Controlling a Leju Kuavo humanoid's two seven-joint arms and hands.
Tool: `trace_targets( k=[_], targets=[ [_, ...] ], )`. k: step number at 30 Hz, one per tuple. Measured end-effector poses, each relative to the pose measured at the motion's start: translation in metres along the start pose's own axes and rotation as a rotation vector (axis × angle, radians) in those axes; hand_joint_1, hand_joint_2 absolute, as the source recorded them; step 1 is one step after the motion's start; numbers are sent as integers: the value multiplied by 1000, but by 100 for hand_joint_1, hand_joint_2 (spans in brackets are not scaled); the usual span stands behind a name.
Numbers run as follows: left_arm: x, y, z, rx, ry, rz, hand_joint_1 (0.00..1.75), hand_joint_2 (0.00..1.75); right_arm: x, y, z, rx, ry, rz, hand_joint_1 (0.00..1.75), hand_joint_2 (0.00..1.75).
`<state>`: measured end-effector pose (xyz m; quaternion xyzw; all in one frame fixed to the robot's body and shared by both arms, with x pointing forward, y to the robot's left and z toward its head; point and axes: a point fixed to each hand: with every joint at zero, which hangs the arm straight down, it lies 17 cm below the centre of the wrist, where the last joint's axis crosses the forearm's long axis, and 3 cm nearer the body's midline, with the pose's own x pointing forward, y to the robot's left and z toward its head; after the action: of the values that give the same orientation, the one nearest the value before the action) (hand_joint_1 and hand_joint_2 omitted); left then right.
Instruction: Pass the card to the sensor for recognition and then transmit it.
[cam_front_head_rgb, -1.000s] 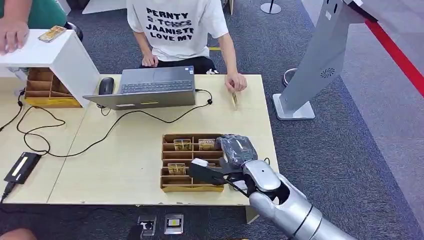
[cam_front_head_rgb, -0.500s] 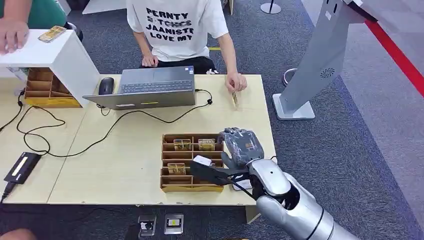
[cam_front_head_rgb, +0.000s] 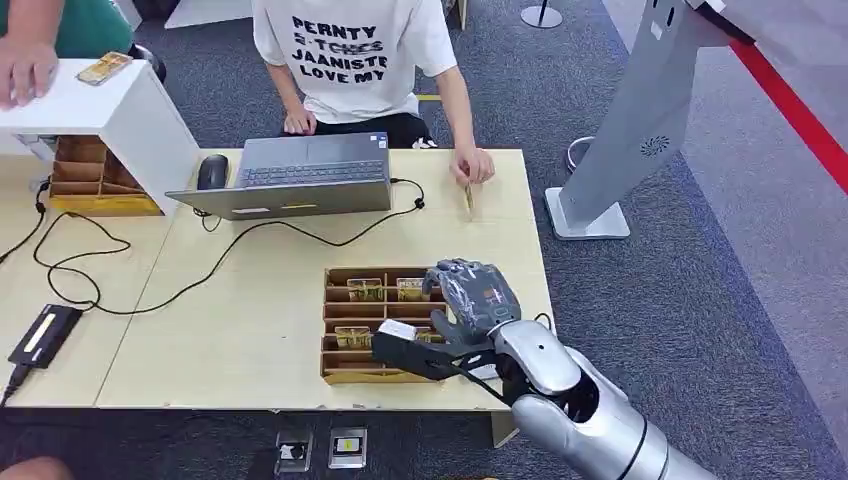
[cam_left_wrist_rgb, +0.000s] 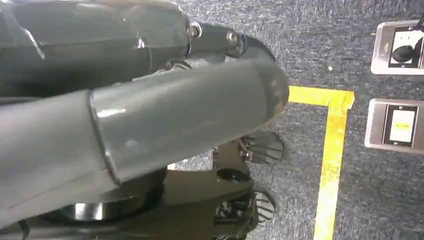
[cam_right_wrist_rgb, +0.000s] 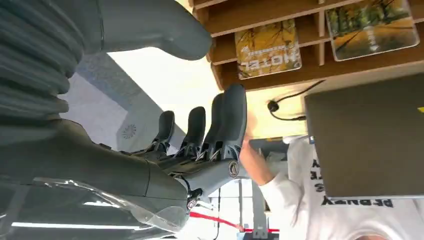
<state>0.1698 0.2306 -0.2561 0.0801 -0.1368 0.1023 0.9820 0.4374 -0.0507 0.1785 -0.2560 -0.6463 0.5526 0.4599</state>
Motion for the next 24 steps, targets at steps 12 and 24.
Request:
trace_targets(
  k=[12,24],
  targets=[
    [1,-2,1,-2,-7,0,0,0,11,11,-4,25,-27,-17,89,175],
    [-2,-8,2,-35,9,-15,0,0,16,24,-7,51,-33,-22,94,175]
  ],
)
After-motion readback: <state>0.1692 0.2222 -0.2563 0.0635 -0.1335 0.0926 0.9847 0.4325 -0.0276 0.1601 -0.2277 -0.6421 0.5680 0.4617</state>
